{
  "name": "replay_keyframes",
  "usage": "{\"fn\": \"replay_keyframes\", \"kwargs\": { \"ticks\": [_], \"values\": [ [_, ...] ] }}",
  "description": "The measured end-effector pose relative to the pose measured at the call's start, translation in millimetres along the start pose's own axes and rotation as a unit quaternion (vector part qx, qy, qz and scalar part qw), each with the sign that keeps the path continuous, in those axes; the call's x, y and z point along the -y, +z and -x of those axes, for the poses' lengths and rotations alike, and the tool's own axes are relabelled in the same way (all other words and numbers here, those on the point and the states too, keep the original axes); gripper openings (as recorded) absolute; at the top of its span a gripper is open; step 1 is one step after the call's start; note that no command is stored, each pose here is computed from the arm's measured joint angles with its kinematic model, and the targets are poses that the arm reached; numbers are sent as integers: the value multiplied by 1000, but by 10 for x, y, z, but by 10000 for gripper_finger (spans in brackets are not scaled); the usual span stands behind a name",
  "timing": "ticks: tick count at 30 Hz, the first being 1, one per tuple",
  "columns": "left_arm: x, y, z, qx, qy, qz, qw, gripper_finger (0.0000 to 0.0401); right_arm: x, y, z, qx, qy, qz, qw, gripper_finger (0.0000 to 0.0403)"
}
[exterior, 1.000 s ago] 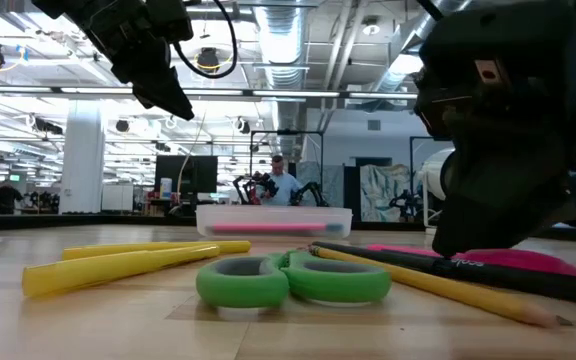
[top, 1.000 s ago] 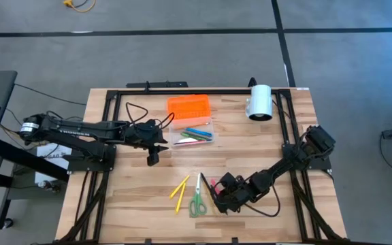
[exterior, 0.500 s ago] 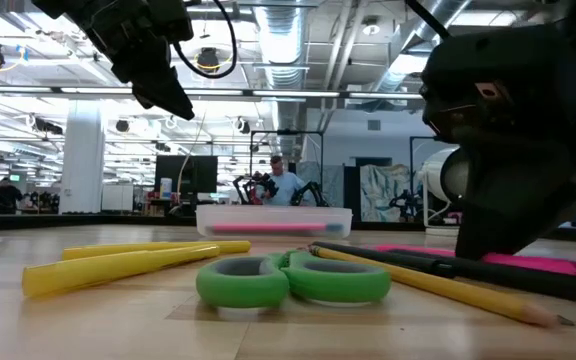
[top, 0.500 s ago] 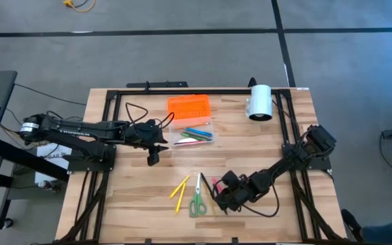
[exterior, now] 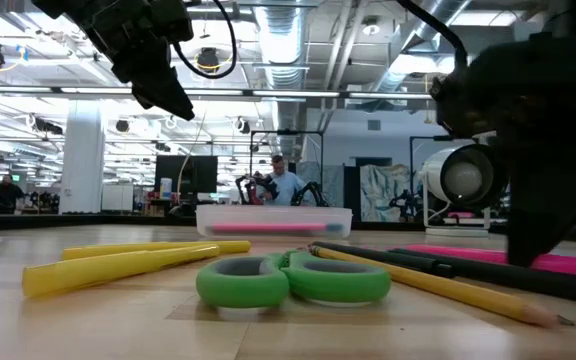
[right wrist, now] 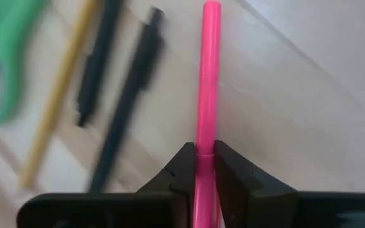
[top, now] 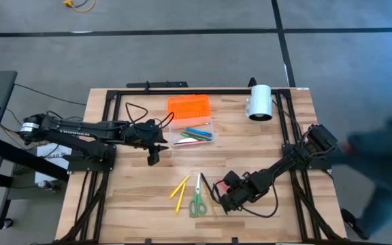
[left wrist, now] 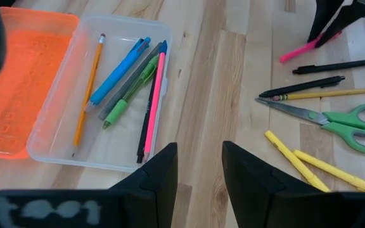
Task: Pick & place school supplies into a supply box
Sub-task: Put the pink pen into the supply box
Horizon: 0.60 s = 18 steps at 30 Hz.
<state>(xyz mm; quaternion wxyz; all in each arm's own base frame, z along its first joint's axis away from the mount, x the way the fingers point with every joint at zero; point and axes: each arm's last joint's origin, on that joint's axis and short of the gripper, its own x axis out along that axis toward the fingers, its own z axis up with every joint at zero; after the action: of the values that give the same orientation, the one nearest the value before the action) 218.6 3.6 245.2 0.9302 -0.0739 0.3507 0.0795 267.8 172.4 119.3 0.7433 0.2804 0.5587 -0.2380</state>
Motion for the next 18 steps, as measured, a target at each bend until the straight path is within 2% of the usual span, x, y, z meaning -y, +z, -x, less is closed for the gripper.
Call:
{"fn": "replay_keyframes", "kwargs": {
  "ticks": [6,12,18],
  "values": [
    [0,0,0,0,0,1,1000,112,66,-15,58,-26,-62,7,998,39],
    [0,0,0,0,0,1,1000,112,61,-15,57,-43,-56,9,997,46],
    [0,0,0,0,0,1,1000,112,56,-22,56,-66,-49,-8,997,85]
  ]
}}
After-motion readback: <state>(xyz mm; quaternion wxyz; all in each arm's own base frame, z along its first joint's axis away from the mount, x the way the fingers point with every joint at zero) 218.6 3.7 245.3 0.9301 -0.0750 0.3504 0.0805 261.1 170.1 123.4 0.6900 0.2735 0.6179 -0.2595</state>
